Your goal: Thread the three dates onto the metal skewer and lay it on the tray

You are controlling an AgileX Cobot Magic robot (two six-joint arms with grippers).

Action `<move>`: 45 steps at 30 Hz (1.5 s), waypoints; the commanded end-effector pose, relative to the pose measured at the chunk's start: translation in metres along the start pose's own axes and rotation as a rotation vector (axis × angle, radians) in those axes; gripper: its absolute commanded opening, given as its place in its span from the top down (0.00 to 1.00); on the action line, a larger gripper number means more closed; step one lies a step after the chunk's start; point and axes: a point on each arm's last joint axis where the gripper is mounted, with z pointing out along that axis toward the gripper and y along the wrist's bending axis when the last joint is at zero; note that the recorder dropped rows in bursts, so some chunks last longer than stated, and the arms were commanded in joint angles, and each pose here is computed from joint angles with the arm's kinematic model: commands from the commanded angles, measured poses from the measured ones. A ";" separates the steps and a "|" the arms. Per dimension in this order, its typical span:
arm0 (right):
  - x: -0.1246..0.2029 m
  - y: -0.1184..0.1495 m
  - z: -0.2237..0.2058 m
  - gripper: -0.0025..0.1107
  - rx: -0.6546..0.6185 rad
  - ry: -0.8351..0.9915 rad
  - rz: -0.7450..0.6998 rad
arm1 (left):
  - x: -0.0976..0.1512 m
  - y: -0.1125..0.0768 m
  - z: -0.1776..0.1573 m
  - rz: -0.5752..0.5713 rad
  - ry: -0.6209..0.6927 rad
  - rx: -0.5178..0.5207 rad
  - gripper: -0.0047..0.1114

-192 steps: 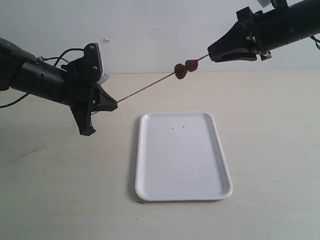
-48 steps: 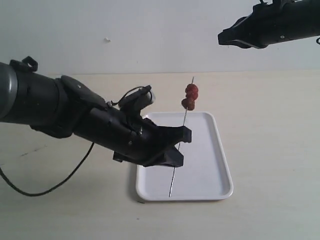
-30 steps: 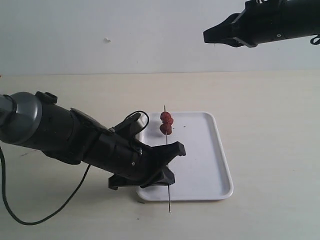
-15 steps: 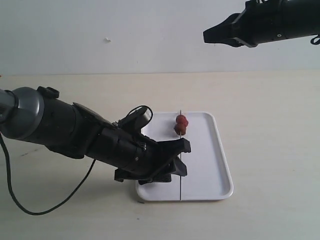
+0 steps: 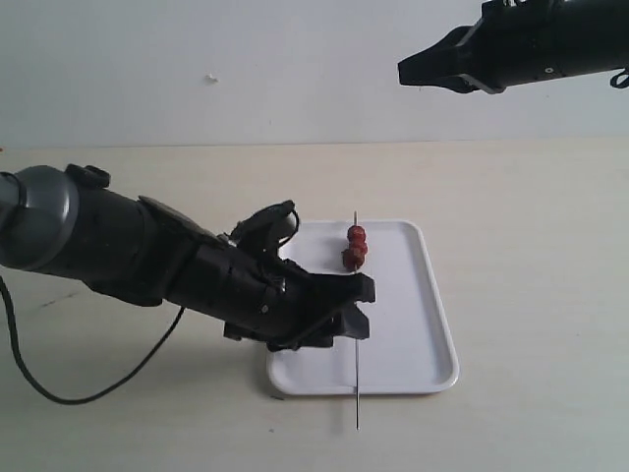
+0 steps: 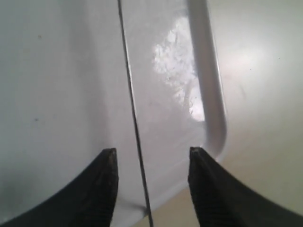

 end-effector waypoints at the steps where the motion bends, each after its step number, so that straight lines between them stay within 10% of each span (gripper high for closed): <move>1: -0.002 0.007 -0.002 0.98 -0.063 -0.023 -0.040 | -0.027 -0.009 -0.037 0.118 -0.174 -0.037 0.59; 6: -0.011 0.016 -0.010 0.98 -0.073 -0.045 -0.092 | -0.046 -0.017 -0.088 0.206 -0.387 -0.141 0.95; 16: -0.010 0.042 -0.069 0.98 0.355 -0.219 -0.111 | 0.003 0.028 -0.204 0.196 -0.939 -0.683 0.96; 28: 0.014 0.151 -0.169 0.98 0.491 -0.425 -0.386 | 0.110 0.056 -0.263 0.470 -1.349 -0.369 0.96; 33: 0.045 0.184 -0.191 0.98 0.473 -0.499 -0.404 | 0.138 0.047 -0.266 0.748 -1.318 -0.236 0.96; 45: 0.109 0.227 -0.217 0.98 0.429 -0.670 -0.344 | 0.167 0.055 -0.266 0.640 -1.128 -0.086 0.96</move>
